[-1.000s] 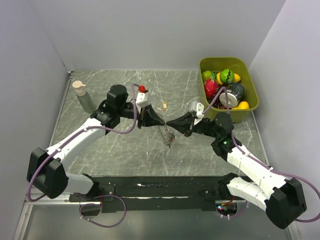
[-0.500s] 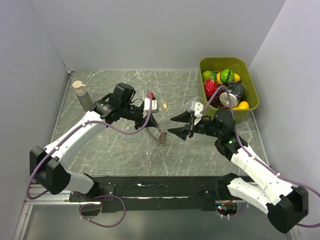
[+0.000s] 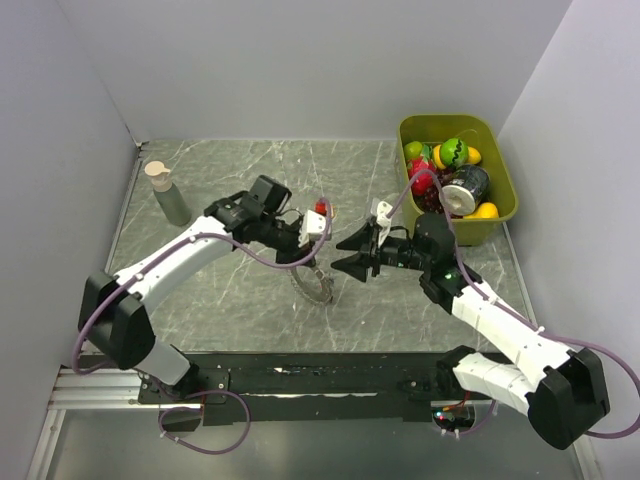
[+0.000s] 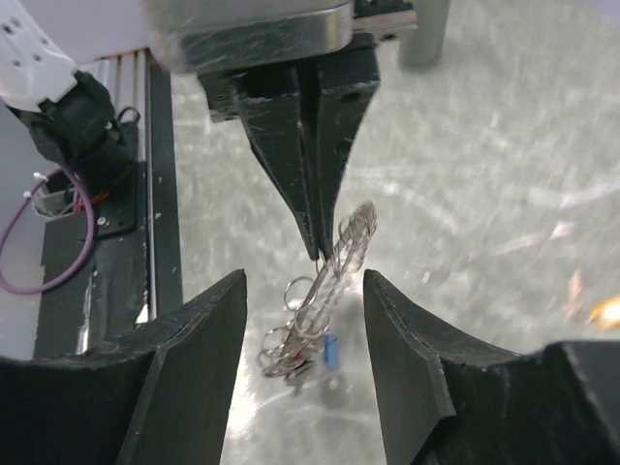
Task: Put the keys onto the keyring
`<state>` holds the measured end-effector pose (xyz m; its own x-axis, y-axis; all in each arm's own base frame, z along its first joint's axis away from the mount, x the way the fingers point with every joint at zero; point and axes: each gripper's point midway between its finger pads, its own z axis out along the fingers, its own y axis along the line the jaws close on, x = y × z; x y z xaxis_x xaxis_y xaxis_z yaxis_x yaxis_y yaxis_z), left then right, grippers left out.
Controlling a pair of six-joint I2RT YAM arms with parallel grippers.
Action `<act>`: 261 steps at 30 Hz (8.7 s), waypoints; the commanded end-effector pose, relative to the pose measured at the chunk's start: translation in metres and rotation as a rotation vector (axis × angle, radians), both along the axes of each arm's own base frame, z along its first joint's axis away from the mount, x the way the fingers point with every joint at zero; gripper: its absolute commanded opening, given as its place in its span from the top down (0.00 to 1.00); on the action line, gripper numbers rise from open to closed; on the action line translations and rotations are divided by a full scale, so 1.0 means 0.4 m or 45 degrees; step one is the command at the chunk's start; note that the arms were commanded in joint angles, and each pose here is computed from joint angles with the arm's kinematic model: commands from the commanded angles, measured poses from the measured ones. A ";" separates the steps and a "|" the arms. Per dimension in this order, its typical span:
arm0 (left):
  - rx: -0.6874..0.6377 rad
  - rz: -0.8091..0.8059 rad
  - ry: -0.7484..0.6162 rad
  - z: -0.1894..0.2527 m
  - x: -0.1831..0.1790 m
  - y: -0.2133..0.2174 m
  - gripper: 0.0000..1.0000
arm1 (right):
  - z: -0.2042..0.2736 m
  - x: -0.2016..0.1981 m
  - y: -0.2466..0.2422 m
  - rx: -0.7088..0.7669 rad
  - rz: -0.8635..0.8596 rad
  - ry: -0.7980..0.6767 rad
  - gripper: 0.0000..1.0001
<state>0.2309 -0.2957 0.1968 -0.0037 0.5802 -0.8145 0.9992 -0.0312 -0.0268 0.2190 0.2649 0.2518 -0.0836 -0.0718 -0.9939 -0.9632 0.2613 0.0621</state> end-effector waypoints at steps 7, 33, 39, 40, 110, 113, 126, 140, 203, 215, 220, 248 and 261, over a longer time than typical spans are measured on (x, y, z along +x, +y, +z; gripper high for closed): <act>-0.021 -0.055 0.011 -0.086 0.042 -0.138 0.99 | -0.083 0.054 -0.052 0.063 -0.312 0.169 0.40; -0.306 0.571 0.226 -0.131 0.161 -0.078 0.04 | -0.308 0.173 -0.153 -0.028 -0.884 0.766 0.35; -0.411 0.922 0.553 -0.186 0.157 0.033 0.04 | -0.399 0.172 -0.126 -0.107 -0.844 0.928 0.57; -0.414 0.951 0.607 -0.197 0.150 0.036 0.03 | -0.408 0.171 -0.123 -0.115 -0.841 0.950 0.63; 0.110 0.938 0.912 -0.434 -0.030 -0.046 0.40 | -0.487 0.279 -0.084 -0.141 -0.569 1.299 0.51; 0.186 0.972 0.868 -0.445 -0.043 -0.007 0.41 | -0.498 0.261 -0.086 -0.154 -0.556 1.327 0.51; 0.219 1.097 0.755 -0.414 -0.010 0.116 0.41 | -0.535 0.214 -0.084 -0.172 -0.511 1.405 0.52; -0.198 0.980 0.864 -0.254 0.160 -0.043 0.42 | -0.550 0.216 -0.044 -0.199 -0.455 1.471 0.59; 0.006 0.915 0.977 -0.401 0.164 -0.127 0.99 | -0.559 0.162 0.010 -0.234 -0.393 1.541 0.87; -0.085 0.825 0.817 -0.318 0.172 -0.124 0.99 | -0.378 0.192 -0.014 -0.054 -0.300 1.177 0.61; -0.158 0.770 0.756 -0.277 0.162 -0.124 0.99 | -0.389 0.171 -0.011 -0.072 -0.208 1.149 0.53; -0.274 0.641 0.662 -0.179 0.126 -0.140 0.99 | -0.448 0.188 -0.013 -0.079 -0.173 1.116 0.61; -0.318 0.612 0.644 -0.130 0.124 -0.160 0.99 | -0.426 0.177 0.010 -0.044 -0.095 1.105 1.00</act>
